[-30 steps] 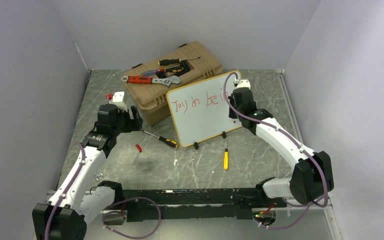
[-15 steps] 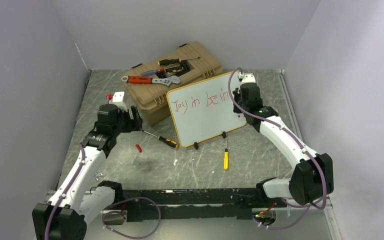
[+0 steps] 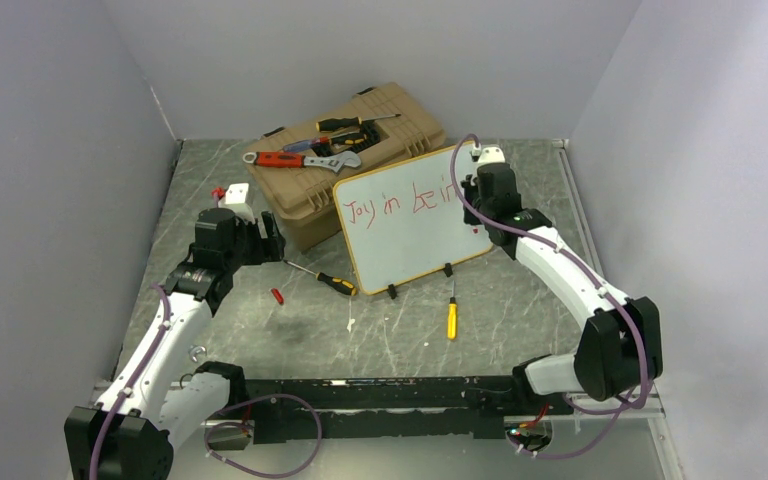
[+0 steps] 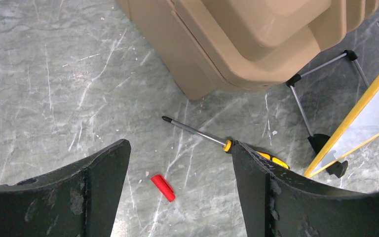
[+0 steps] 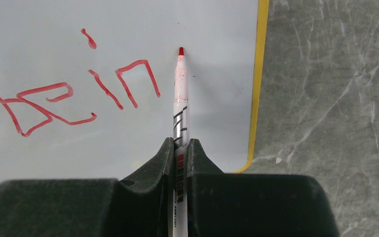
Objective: Write a sentence on the whiteboard
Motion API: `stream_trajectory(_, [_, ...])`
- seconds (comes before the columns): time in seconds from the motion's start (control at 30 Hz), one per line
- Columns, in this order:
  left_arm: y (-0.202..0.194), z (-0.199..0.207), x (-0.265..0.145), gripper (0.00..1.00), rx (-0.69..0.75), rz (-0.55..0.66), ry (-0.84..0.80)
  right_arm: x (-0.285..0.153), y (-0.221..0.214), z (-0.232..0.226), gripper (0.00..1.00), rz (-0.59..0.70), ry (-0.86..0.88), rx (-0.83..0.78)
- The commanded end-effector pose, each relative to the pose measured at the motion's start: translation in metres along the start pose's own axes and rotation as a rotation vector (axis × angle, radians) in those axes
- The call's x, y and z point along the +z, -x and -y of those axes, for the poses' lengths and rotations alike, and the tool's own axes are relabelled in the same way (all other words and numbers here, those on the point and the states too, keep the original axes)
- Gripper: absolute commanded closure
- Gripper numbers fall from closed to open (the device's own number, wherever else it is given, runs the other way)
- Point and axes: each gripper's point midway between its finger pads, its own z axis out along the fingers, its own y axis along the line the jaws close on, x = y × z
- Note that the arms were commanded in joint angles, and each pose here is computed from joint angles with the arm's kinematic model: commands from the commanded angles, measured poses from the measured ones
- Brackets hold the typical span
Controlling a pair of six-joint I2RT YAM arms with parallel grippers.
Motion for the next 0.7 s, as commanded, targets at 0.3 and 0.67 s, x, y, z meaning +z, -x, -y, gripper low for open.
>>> stream_trajectory(0.3, [0.010, 0.006, -0.001, 0.19, 0.018, 0.046, -0.028, -0.009, -0.001, -0.010, 1.00, 0.017, 0.065, 0.018])
stream_trajectory(0.67, [0.009, 0.007, 0.000, 0.19, 0.018, 0.040, -0.037, -0.007, -0.007, 0.004, 1.00, 0.005, -0.013, 0.021])
